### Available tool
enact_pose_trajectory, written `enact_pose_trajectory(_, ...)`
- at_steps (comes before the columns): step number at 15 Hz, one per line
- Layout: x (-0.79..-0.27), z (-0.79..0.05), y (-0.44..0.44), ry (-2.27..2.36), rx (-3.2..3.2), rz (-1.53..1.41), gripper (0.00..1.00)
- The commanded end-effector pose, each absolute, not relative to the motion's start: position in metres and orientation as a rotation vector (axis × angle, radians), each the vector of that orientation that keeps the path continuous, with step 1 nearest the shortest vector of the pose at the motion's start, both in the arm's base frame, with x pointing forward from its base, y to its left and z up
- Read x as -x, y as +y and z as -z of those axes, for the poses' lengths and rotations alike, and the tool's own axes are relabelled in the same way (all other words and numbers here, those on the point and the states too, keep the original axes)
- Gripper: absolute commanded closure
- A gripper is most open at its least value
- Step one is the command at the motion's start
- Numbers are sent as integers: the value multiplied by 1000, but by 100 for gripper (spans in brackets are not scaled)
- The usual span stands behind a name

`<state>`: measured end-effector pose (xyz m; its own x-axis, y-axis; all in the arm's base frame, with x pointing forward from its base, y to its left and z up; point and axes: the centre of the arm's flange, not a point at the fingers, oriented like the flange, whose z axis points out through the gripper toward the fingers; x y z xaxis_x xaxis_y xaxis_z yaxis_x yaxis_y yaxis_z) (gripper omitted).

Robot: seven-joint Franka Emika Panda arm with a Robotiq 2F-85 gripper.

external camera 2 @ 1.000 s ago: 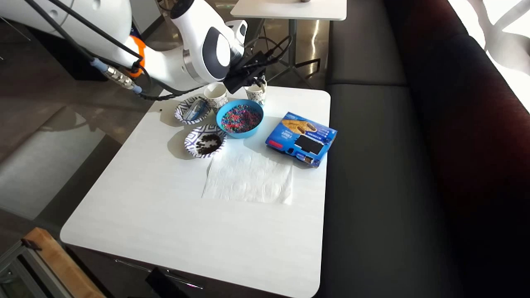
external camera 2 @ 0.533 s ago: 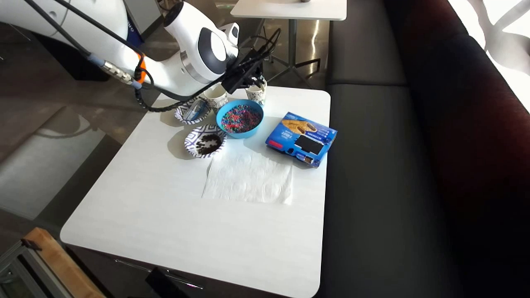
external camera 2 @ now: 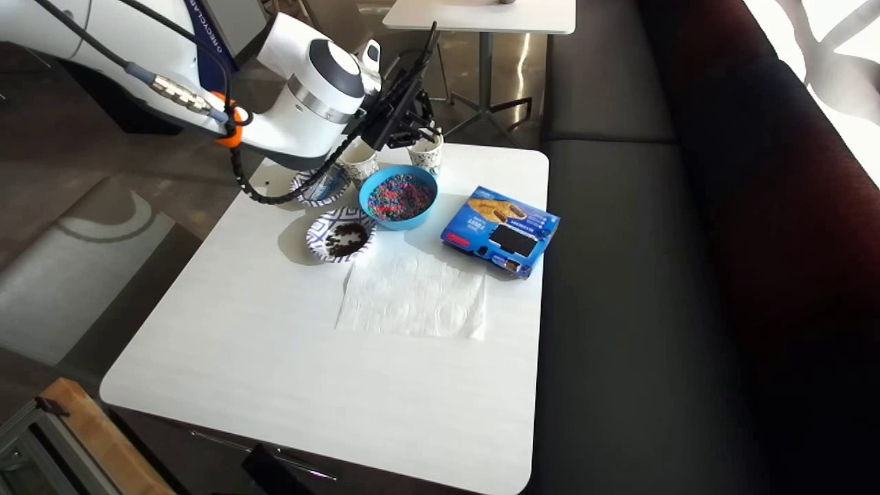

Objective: Use the white spoon to place some cereal from the blue bowl into the coffee cup on the right.

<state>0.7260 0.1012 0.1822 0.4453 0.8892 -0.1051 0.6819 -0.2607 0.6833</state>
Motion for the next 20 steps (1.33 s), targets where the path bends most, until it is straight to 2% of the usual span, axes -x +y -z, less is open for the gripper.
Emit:
enact_pose_trajectory(1,-719,-173,114,1301,-1921,-350,97)
enact_pose_trajectory(11,-695,-175,141,1296,-1718,-278,97)
enact_pose_trajectory(20,-645,-228,124,1270,-2016,-225,97)
